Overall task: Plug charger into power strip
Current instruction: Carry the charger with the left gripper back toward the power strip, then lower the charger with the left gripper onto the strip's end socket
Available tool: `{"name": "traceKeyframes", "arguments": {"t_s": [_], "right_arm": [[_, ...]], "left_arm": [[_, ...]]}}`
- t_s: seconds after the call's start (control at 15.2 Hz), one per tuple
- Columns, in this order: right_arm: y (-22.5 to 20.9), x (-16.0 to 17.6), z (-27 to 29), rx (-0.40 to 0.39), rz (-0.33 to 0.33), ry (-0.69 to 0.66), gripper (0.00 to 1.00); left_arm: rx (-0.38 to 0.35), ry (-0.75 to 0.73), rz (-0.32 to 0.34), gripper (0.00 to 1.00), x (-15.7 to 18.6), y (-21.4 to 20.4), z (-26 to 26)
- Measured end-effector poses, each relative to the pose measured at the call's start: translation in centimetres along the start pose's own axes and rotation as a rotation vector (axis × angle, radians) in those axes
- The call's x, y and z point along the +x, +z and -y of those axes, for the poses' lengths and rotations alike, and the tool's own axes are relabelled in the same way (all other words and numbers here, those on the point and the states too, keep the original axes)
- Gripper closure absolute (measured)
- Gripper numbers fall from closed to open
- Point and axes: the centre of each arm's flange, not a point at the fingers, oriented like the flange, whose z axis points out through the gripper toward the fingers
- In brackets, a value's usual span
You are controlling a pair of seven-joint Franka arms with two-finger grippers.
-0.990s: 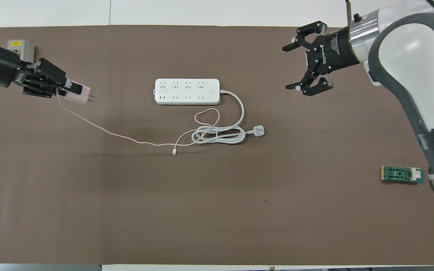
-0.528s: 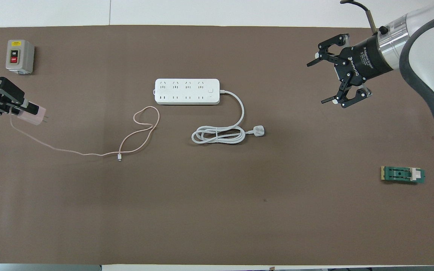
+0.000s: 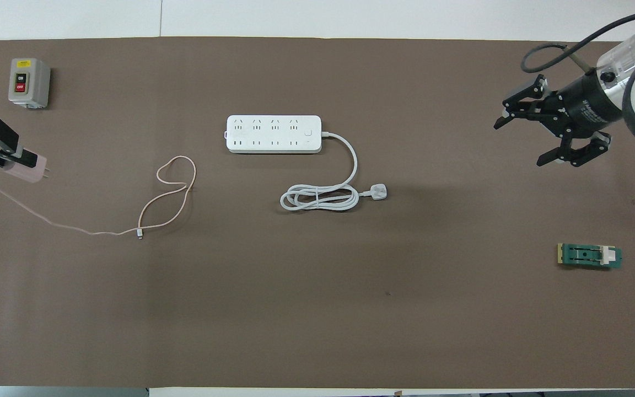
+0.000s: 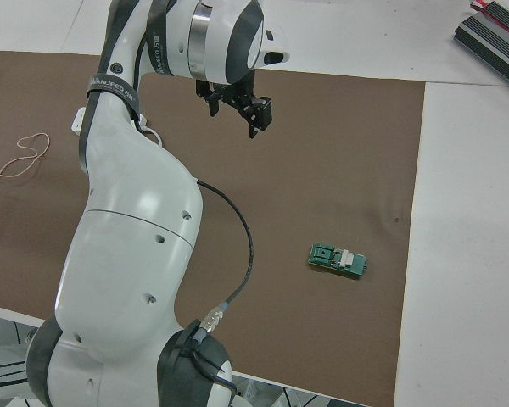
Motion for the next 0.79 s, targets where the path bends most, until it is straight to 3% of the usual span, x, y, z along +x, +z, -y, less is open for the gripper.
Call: {"name": "traceKeyframes", "arguments": {"t_s": [0.13,0.33,0.59,0.79], "right_arm": [[-1.1,-1.3,-0.8,-0.045,-0.022,-0.108,0.00],[-2.6,-3.2,-2.6,-0.077,-0.042,-0.214,0.00],[-4.6,-6.3,-4.7,-0.120,-0.071,-0.284,0.00],[-4.9,-8.2,-5.4,-0.136,-0.079,-0.313,0.00]], "left_arm": [[0.031,-0.097,0.000,0.69,-0.7,0.9,-2.7],[0.116,-0.111,-0.031,0.69,-1.8,2.5,-6.5],[0.127,-0.255,-0.077,0.69,-1.6,4.7,-9.9],[0.091,-0.369,-0.131,0.69,-1.1,4.9,-10.8]]}}
